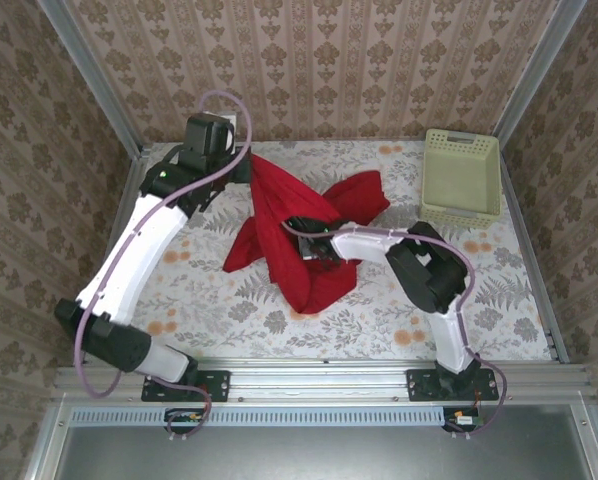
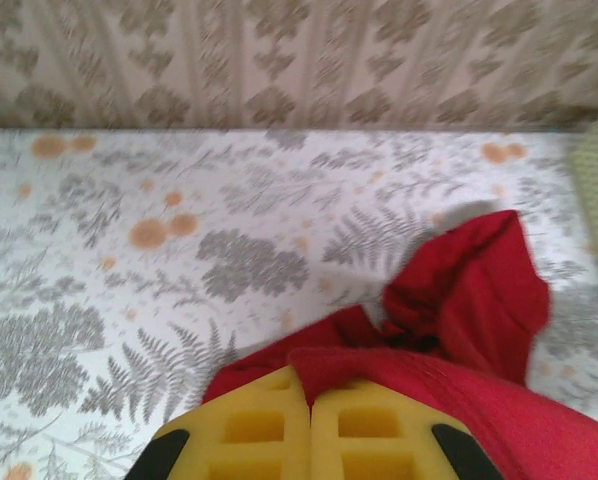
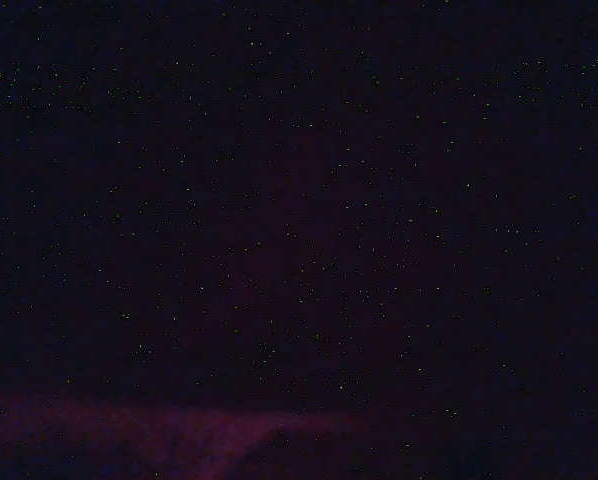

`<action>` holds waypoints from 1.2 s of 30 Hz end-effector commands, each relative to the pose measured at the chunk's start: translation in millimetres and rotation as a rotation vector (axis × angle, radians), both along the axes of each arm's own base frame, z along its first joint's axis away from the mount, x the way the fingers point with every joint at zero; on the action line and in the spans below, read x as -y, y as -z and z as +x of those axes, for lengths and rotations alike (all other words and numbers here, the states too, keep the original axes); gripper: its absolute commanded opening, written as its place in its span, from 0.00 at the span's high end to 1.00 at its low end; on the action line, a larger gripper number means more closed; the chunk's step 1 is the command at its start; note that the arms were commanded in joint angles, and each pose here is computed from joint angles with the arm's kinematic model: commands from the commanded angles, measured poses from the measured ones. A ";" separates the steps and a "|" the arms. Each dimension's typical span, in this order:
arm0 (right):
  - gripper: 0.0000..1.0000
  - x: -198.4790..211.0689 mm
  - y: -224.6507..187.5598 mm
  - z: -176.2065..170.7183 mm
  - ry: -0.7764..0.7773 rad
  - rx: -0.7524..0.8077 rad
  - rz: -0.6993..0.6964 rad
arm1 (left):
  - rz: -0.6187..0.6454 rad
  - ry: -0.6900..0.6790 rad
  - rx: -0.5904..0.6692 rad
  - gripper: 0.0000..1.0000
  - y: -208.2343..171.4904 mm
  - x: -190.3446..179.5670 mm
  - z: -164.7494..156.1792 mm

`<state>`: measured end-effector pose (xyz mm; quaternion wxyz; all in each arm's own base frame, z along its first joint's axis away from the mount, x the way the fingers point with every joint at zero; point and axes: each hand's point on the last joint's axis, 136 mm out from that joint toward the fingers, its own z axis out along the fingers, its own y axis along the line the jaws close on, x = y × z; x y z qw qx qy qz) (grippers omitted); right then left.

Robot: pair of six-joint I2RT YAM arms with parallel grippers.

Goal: Fold the inside-out t-shirt

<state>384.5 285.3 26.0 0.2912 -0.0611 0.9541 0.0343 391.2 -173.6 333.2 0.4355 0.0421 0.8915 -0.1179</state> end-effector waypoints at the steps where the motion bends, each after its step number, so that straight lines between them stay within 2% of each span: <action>1: 1.00 -34.6 -42.2 -20.5 -0.163 0.131 0.146 | 0.003 -0.124 -0.118 1.00 39.9 -32.7 24.5; 5: 1.00 -31.3 -62.4 -51.3 -0.217 0.169 0.234 | 0.037 -0.258 -0.267 1.00 106.1 -70.5 45.7; 10: 1.00 -19.8 -79.7 -71.4 -0.262 0.233 0.313 | 0.087 -0.382 -0.422 1.00 172.1 -109.3 54.7; 15: 1.00 -30.0 -91.5 -85.0 -0.364 0.266 0.398 | 0.128 -0.423 -0.530 1.00 214.7 -122.0 53.6; 18: 1.00 -26.9 -91.8 -81.4 -0.343 0.269 0.398 | 0.094 -0.363 -0.587 1.00 229.0 -107.7 47.7; 19: 1.00 -22.0 -89.3 -76.8 -0.311 0.260 0.410 | 0.081 -0.329 -0.594 0.98 230.3 -99.7 43.0; 22: 1.00 -7.3 -69.5 -64.6 -0.211 0.196 0.415 | 0.027 -0.231 -0.578 0.73 223.4 -73.1 18.1; 23: 1.00 -3.9 -62.1 -62.4 -0.188 0.180 0.401 | 0.011 -0.187 -0.556 0.63 218.1 -61.4 6.3; 25: 1.00 -2.9 -53.4 -61.8 -0.179 0.158 0.385 | 0.017 -0.112 -0.508 0.50 207.6 -42.0 -18.4; 28: 1.00 -7.6 -55.6 -65.7 -0.198 0.159 0.423 | 0.005 0.090 -0.390 0.35 190.7 7.2 -61.8; 32: 1.00 -18.1 -68.6 -71.6 -0.269 0.184 0.472 | -0.070 0.330 -0.265 0.24 181.0 62.5 -107.7; 36: 1.00 -29.4 -77.5 -79.9 -0.325 0.191 0.506 | -0.041 0.401 -0.314 0.20 208.9 83.7 -116.0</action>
